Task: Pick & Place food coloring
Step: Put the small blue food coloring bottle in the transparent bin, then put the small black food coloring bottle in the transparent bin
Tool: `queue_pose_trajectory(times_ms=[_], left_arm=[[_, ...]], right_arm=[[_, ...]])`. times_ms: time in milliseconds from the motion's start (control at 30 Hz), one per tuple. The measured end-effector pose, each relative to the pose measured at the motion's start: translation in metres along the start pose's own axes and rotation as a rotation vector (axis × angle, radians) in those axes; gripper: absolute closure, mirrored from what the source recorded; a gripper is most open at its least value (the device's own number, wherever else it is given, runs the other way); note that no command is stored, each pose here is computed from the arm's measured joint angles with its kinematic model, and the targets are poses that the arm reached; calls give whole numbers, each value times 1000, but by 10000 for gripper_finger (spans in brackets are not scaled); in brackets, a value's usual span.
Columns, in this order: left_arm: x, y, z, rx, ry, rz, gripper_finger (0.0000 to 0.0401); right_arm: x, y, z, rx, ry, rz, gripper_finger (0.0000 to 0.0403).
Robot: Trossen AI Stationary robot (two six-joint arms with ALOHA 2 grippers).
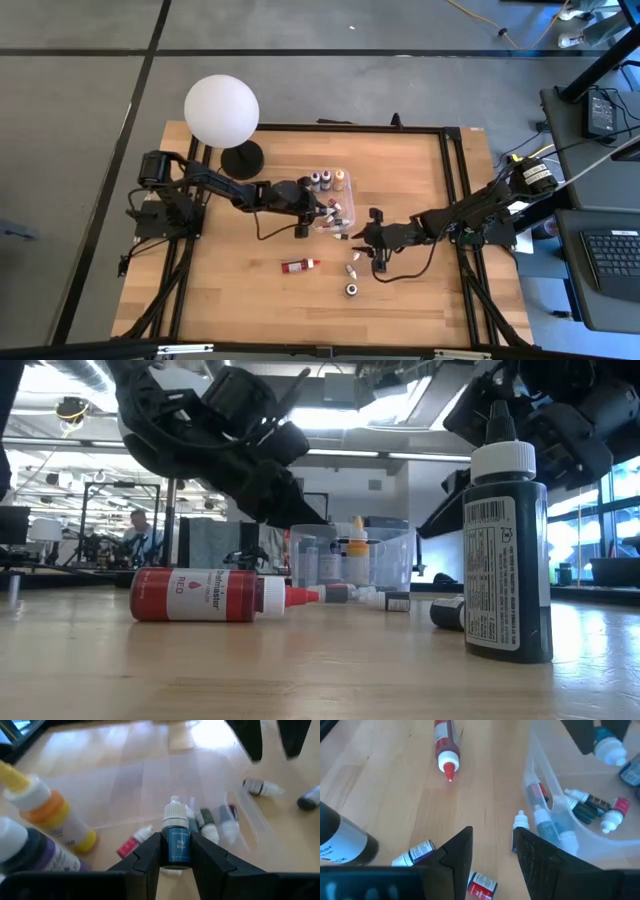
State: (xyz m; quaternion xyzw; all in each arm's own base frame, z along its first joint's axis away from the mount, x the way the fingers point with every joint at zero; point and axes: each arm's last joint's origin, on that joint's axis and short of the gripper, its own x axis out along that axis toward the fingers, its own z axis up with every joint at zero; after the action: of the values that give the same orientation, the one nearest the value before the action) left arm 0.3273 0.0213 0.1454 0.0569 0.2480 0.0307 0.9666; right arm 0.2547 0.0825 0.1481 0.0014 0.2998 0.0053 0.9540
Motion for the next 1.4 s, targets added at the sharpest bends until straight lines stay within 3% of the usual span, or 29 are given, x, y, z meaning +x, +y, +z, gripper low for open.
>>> queue_pose_trajectory(times_ms=[400,800,1133,1400], left_arm=[[0,0,-1,2,4,-1,303],[0,0,-1,-11,4,-2,265],[-15,-5,19,-28,-78,-14,265],[-19,-15,24,-13,-96,-42,264]], right_arm=[[3,0,-3,31,-14,-2,251],[3,-3,-2,60,-25,-61,251],[16,-1,-11,-88,-4,-68,251],[26,-2,-20,-137,16,-140,251]])
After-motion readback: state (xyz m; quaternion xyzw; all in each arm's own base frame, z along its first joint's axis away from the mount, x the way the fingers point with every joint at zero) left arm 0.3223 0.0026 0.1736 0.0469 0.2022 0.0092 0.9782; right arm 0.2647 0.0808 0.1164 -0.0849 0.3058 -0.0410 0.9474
